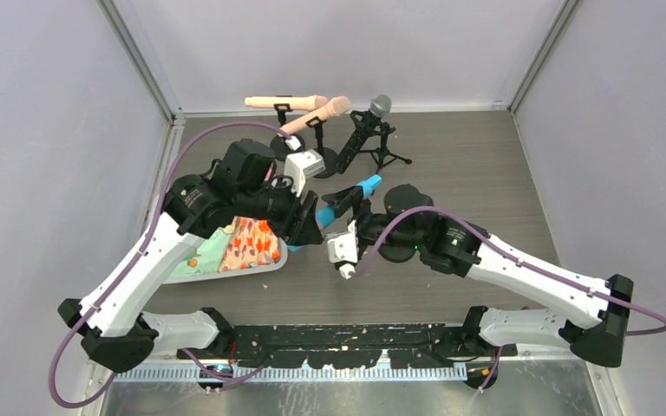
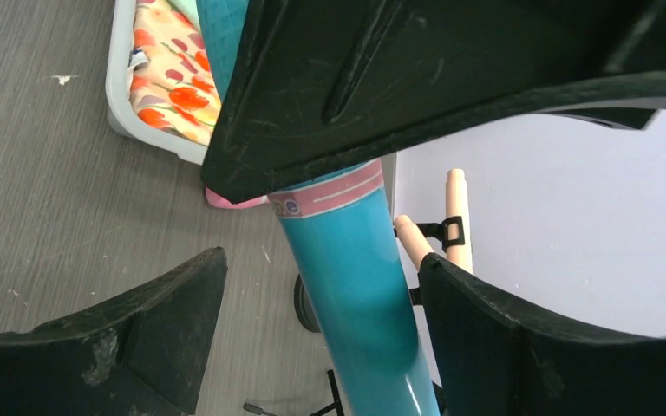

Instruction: Attach the microphones to the stand

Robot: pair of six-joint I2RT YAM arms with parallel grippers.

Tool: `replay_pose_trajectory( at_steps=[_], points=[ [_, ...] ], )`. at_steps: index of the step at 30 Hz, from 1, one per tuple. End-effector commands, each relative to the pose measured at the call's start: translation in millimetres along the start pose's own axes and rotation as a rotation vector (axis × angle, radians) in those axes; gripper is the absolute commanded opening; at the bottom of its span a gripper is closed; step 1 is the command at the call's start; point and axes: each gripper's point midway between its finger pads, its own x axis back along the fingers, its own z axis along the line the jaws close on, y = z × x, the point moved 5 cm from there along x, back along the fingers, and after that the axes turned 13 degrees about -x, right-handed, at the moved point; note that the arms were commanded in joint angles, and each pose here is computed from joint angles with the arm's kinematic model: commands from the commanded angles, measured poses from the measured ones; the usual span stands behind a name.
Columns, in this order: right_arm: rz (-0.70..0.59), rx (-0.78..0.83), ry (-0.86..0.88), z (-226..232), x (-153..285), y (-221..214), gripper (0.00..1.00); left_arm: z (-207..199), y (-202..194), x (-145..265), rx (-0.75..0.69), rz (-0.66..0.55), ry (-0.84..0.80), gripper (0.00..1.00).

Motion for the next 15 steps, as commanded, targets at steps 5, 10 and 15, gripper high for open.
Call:
replay_pose_trajectory(
  at_steps=[5,10,15],
  points=[
    [-0.01,0.051,-0.042,-14.4,-10.2,16.6,0.72,-7.3,5.0,9.8,-0.062,-0.03,-0.047,0.01],
    [-0.031,0.014,-0.082,-11.1,-16.2,15.3,0.46,-1.2,9.5,10.8,-0.071,-0.072,0.011,0.11],
    [-0.062,-0.047,-0.141,-11.6,-18.7,13.7,0.3,0.8,20.6,14.4,-0.084,-0.152,0.045,0.35]
  ],
)
